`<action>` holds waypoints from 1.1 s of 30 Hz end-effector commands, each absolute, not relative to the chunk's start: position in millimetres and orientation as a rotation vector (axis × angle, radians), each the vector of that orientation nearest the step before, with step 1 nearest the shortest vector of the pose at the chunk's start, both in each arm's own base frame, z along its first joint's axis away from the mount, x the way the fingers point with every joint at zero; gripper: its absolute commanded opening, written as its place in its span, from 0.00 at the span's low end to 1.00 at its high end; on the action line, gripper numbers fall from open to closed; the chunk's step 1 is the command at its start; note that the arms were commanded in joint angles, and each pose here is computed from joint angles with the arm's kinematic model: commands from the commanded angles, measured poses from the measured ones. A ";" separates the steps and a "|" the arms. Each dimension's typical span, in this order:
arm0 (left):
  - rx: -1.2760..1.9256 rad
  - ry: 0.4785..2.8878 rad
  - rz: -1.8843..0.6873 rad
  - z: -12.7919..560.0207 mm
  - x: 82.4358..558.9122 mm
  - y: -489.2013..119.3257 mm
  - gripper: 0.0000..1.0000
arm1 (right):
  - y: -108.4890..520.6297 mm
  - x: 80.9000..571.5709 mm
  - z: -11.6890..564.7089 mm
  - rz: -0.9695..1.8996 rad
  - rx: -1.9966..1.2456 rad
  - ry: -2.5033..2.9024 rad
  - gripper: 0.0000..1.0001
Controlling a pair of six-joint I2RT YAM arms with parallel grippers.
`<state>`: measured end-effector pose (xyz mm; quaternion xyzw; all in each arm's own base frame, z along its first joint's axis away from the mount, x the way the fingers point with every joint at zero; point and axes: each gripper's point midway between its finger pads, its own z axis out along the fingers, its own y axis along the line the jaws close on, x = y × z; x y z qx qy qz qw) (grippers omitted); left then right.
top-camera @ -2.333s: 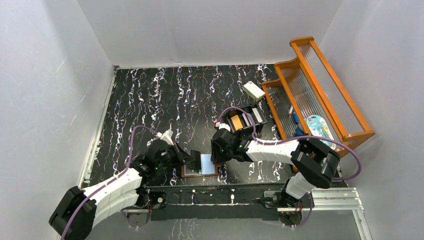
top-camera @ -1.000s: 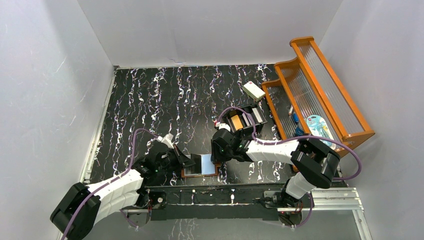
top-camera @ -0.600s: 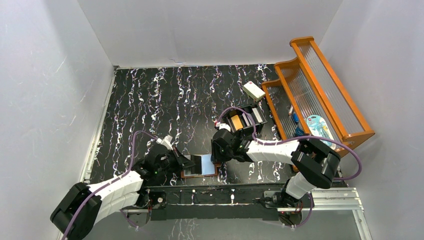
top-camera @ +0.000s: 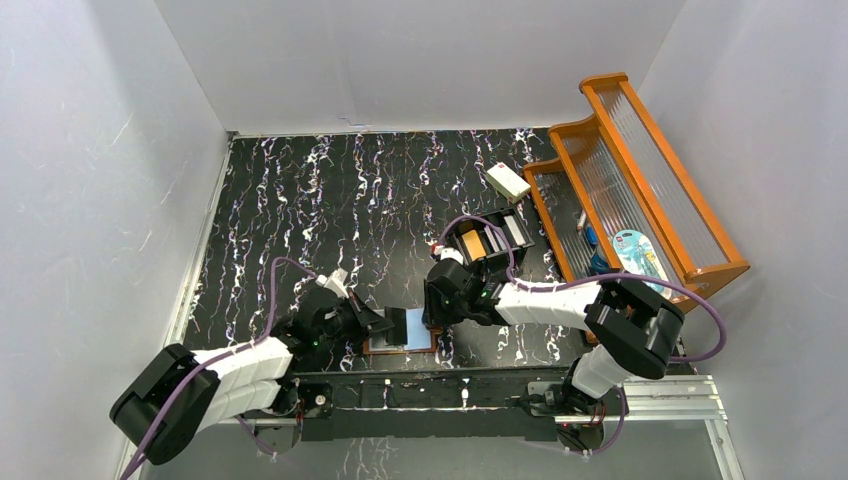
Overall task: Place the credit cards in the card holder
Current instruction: Insert the credit card into the card holder.
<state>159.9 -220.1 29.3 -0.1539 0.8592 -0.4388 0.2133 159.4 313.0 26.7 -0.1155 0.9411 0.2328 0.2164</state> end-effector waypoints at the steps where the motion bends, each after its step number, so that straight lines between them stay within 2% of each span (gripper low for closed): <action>1: -0.496 2.439 -1.183 16.1 150.5 -215.8 0.00 | 306.5 150.6 18.6 0.643 -0.309 2.643 0.42; 9: -0.619 2.500 -1.060 5.3 139.9 -204.1 0.00 | 307.0 151.8 19.7 0.643 -0.307 2.636 0.42; 14: -0.622 2.499 -1.075 6.9 139.7 -206.4 0.00 | 306.9 151.1 16.7 0.639 -0.309 2.643 0.42; 22: -0.565 2.491 -1.126 8.9 144.4 -220.1 0.00 | 306.8 150.5 17.4 0.649 -0.304 2.641 0.42; 33: -0.423 2.448 -1.074 11.1 154.7 -220.9 0.00 | 309.3 149.6 16.7 0.665 -0.306 2.643 0.42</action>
